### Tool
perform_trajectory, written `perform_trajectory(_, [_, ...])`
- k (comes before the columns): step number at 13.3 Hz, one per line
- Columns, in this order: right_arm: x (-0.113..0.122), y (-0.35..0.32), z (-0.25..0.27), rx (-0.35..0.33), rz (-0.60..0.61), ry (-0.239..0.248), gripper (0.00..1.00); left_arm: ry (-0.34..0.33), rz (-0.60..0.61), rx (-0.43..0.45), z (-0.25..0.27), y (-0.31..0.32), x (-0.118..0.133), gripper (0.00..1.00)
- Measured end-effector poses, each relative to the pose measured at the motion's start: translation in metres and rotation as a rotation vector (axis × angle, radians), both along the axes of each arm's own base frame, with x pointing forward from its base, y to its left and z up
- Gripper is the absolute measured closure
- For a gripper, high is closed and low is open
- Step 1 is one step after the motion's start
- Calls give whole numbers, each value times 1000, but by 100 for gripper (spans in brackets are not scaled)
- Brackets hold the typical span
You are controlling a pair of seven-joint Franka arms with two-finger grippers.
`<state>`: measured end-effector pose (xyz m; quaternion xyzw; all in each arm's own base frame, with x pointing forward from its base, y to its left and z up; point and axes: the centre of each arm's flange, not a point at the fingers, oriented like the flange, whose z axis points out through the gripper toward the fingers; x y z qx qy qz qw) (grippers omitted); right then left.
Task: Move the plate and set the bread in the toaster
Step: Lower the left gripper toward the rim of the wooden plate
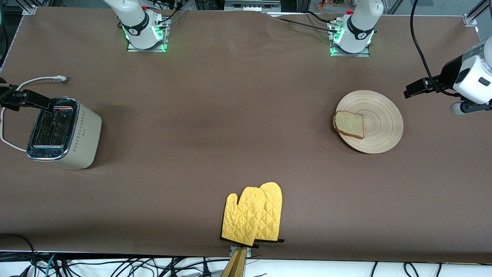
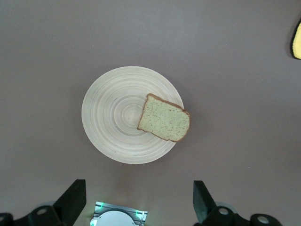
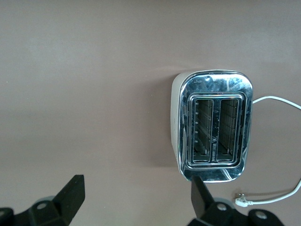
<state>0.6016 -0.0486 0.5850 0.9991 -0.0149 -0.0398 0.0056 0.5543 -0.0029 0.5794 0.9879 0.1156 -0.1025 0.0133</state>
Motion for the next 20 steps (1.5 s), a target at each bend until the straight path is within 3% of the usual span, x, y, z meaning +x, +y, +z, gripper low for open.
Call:
perform_trajectory(9, [0,0,0,0,0,0,0,-9,-47,-45,-22,83,-2,0])
perform_trajectory(20, [0,0,0,1,0,0,0,-101,-276,-333,-158,246,-48,0])
